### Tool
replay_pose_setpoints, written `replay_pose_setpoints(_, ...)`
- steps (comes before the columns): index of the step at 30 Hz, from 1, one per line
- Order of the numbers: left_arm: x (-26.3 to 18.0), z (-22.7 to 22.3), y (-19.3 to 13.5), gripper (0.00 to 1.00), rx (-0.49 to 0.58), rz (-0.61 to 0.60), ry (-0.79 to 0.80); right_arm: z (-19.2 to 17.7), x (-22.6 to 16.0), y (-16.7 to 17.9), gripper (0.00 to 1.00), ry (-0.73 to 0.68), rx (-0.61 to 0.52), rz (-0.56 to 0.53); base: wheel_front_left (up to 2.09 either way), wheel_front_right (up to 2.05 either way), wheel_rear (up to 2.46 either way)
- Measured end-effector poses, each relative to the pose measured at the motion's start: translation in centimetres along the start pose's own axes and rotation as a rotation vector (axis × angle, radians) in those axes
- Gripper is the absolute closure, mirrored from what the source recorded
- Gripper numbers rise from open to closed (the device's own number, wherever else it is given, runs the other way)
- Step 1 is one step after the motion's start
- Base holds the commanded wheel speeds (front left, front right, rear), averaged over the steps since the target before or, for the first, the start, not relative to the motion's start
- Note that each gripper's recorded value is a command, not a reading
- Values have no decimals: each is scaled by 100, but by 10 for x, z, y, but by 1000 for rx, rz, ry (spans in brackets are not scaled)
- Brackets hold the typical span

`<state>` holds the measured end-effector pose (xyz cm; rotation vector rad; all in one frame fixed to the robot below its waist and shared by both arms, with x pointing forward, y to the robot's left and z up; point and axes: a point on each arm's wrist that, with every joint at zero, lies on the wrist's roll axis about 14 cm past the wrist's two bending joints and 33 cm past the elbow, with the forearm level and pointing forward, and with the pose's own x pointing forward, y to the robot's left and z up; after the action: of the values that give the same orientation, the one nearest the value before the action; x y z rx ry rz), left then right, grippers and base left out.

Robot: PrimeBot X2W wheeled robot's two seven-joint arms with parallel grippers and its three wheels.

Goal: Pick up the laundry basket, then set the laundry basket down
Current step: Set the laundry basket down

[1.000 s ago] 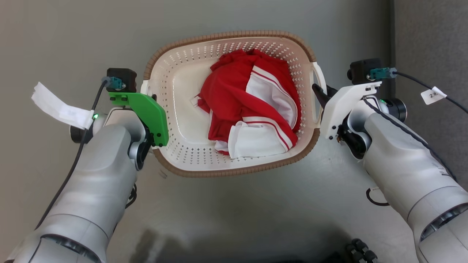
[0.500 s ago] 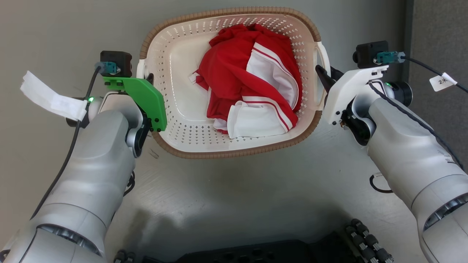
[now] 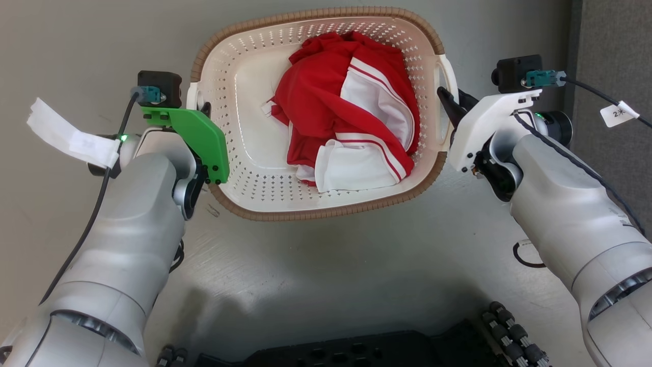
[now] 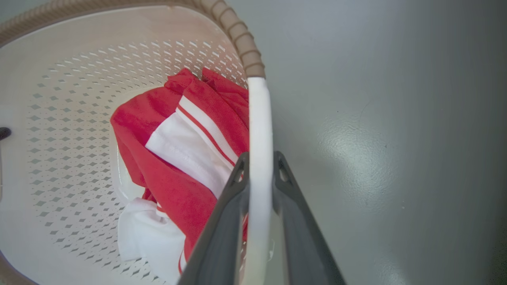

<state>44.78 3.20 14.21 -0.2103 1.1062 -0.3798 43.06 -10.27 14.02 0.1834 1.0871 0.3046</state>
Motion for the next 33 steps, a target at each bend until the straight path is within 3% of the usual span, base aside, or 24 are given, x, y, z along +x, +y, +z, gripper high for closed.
replay_pose_setpoints(12, -4, 1, -2, 100, 28, -13, 0, -1, -3, 9, 100, 8, -28, 20, 0, 0, 0)
replay_pose_setpoints(13, -4, 2, -3, 100, 32, -19, -2, 0, -3, 9, 89, 7, -33, 22, 0, 0, 0)
replay_pose_setpoints(14, -5, 3, -3, 84, 37, -20, -11, 1, -4, 10, 57, 2, -31, 24, 0, 0, 0)
replay_pose_setpoints(15, -5, 4, -3, 4, 40, -21, -14, 3, -4, 12, 0, -4, -33, 31, 0, 0, 0)
replay_pose_setpoints(16, -5, 4, -3, 0, 43, -26, -15, 6, -4, 14, 0, -14, -36, 37, 0, 0, 0)
replay_pose_setpoints(33, -27, 43, -16, 0, 10, -59, -195, 28, -24, 24, 0, -135, -27, 64, 0, 0, 0)
